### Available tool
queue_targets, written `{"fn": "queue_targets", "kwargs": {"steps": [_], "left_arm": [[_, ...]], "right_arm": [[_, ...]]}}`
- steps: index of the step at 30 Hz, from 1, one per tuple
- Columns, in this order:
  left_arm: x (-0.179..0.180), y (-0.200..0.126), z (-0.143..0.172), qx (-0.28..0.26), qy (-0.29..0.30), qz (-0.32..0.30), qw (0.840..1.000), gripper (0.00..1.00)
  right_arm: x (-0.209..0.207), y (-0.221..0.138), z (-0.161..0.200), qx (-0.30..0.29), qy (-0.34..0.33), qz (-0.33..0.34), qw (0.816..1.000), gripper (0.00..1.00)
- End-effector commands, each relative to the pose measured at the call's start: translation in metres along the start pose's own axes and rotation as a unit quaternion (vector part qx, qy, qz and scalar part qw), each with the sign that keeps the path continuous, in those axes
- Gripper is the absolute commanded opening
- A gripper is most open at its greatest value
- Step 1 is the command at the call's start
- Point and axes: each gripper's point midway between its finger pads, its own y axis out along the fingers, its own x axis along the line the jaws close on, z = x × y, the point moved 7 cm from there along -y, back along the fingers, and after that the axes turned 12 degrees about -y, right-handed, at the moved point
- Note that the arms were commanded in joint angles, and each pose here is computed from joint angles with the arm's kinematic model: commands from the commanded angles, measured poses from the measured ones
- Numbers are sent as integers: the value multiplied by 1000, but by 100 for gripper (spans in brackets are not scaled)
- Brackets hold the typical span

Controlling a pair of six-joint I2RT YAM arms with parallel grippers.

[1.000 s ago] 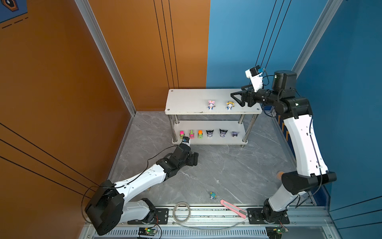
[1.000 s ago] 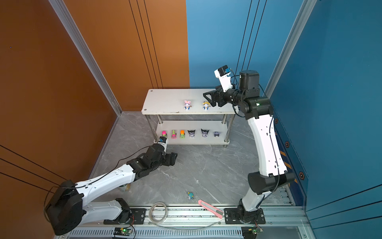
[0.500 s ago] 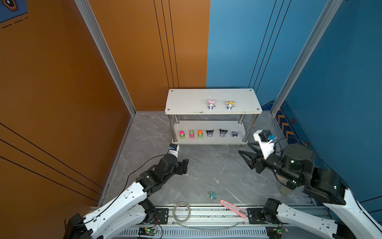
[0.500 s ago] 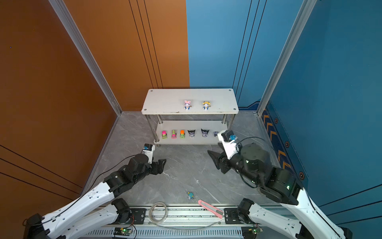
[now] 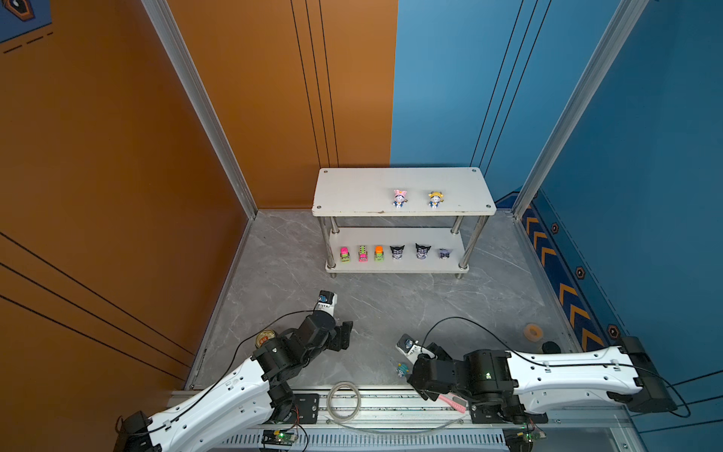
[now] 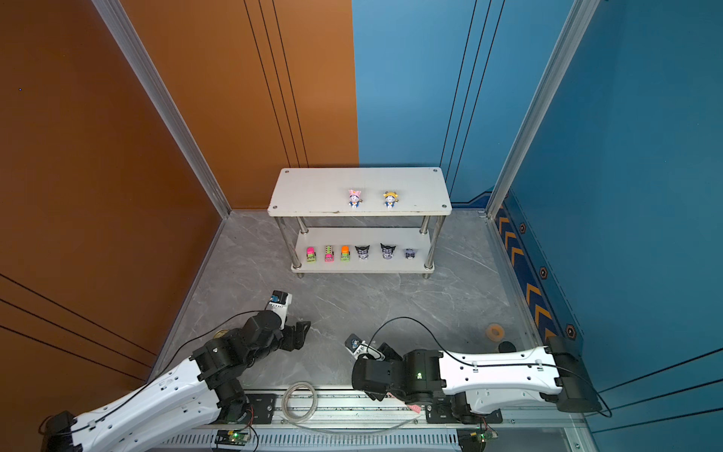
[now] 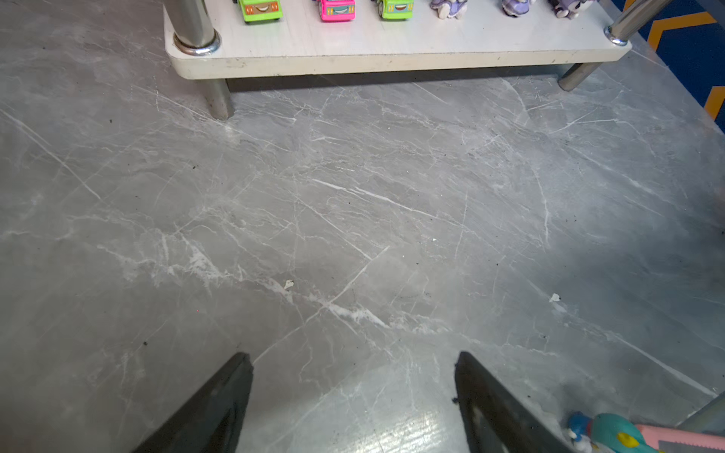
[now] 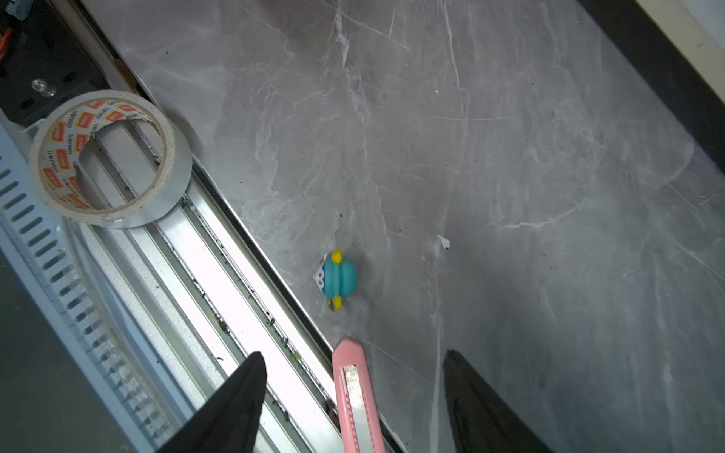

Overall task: Organize plastic toys on shelves
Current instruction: Pick up the plastic toy from the bottom-center of the table.

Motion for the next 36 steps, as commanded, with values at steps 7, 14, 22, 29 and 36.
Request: {"fn": "queue_targets", "kwargs": {"steps": [7,14,22,29,36], "left_arm": [[5,4,7,-5,-7,-18,1000,83],[5,9,7,-4,0,-25,1000,84],[0,12,3,-7,3,-23,1000,83],[0,11,1,-12,1,-22,1000,84],[1,12,2,-10,3,-22,1000,84]], "right_arm": [[9,46,-6,32,46,-39,998,70],[5,63,3,52,73,-67,994,65],[16,82,8,91,58,-81,991,54],[14,85,3,85,49,-83,992,41],[12,89,-4,86,50,-85,991,53]]}}
